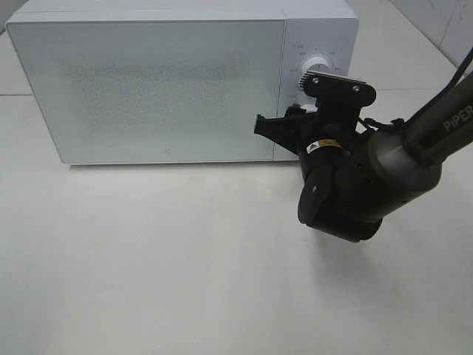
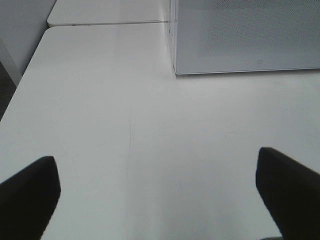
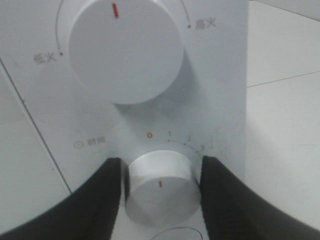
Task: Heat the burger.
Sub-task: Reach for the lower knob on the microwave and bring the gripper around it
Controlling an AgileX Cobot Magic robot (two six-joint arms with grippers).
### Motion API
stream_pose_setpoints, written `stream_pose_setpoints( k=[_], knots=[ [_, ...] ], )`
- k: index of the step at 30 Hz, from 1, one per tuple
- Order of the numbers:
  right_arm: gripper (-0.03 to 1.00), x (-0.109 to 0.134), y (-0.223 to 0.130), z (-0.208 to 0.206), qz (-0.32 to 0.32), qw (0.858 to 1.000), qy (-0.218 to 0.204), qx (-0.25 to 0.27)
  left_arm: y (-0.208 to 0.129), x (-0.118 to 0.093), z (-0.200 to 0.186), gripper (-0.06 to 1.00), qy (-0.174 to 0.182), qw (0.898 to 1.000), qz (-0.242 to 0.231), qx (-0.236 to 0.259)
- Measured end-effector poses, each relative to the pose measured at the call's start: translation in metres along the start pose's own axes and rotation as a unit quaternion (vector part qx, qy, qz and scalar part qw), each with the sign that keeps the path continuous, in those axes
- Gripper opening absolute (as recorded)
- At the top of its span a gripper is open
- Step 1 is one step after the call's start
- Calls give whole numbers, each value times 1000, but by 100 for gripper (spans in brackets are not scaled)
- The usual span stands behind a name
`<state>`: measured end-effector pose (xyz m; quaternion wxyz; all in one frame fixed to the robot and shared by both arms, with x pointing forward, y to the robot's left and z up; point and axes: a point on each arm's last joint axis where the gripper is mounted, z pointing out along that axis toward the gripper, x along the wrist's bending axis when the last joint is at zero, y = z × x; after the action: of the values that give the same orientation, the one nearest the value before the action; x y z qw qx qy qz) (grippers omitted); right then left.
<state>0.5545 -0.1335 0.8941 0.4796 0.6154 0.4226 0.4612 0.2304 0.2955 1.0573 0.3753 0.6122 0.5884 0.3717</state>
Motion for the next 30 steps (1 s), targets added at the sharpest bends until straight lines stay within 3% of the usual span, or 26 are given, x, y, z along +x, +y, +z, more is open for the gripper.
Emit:
stream_pose_setpoints(
  k=[30],
  knots=[
    [44,0,0,0,0,1000,0,0,0,0,0,99,0,1000,0,0]
  ],
)
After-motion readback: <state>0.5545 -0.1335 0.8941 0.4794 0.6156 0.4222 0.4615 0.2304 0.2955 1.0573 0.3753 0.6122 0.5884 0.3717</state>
